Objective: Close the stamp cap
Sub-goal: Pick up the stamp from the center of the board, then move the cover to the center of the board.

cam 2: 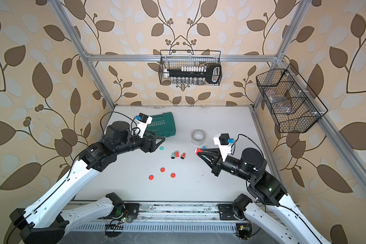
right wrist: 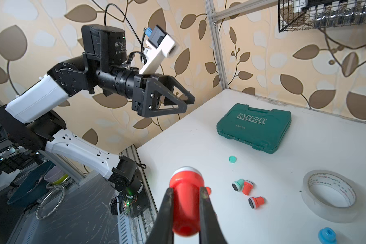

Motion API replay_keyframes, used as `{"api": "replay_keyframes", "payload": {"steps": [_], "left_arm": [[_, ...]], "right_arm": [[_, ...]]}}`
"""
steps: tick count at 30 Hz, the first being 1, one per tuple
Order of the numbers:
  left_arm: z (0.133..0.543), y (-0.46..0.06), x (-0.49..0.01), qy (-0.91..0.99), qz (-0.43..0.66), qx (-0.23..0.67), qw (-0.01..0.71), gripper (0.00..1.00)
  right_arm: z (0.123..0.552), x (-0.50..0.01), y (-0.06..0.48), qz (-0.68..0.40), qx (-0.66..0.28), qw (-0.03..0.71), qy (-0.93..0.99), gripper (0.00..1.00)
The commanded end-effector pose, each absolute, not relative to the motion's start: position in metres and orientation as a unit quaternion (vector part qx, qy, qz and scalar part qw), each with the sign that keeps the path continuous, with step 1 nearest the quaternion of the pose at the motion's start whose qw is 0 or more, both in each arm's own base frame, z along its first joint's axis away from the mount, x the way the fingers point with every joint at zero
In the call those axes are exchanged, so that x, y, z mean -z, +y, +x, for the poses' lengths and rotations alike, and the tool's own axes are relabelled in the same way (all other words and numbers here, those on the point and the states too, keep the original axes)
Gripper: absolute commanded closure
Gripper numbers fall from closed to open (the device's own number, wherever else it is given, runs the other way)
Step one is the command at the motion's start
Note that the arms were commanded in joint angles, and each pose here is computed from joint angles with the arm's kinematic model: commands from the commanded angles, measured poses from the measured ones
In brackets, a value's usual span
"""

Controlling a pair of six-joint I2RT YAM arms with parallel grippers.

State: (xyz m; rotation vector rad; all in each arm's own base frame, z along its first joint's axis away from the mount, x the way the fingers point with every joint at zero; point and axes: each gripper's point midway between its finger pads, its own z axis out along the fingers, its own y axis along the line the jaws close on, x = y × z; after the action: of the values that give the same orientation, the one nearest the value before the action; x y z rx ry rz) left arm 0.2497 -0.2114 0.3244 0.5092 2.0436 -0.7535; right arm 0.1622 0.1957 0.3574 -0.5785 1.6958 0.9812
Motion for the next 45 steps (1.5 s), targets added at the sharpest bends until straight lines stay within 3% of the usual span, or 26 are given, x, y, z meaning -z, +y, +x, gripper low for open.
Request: {"api": "replay_keyframes", "payload": {"steps": [1,25,34,45], "left_arm": [[0.255,-0.202,-0.326,0.809,0.223,0.267,0.473,0.23],[0.288,-0.186,-0.248,0.851,0.202,0.166,0.456,0.22],[0.316,-0.141,-0.233,0.874,0.118,0.048,0.469,0.22],[0.310,-0.088,-0.226,0.885,-0.034,0.009,0.465,0.22]], "right_arm": [[0.161,-0.363,0.188,-0.240,-0.392,0.530,0.713,1.00],[0.169,-0.333,0.194,-0.260,-0.363,0.500,0.742,1.00],[0.170,-0.310,0.212,-0.314,-0.363,0.470,0.741,1.00],[0.162,-0.295,0.224,-0.387,-0.354,0.434,0.733,1.00]]}}
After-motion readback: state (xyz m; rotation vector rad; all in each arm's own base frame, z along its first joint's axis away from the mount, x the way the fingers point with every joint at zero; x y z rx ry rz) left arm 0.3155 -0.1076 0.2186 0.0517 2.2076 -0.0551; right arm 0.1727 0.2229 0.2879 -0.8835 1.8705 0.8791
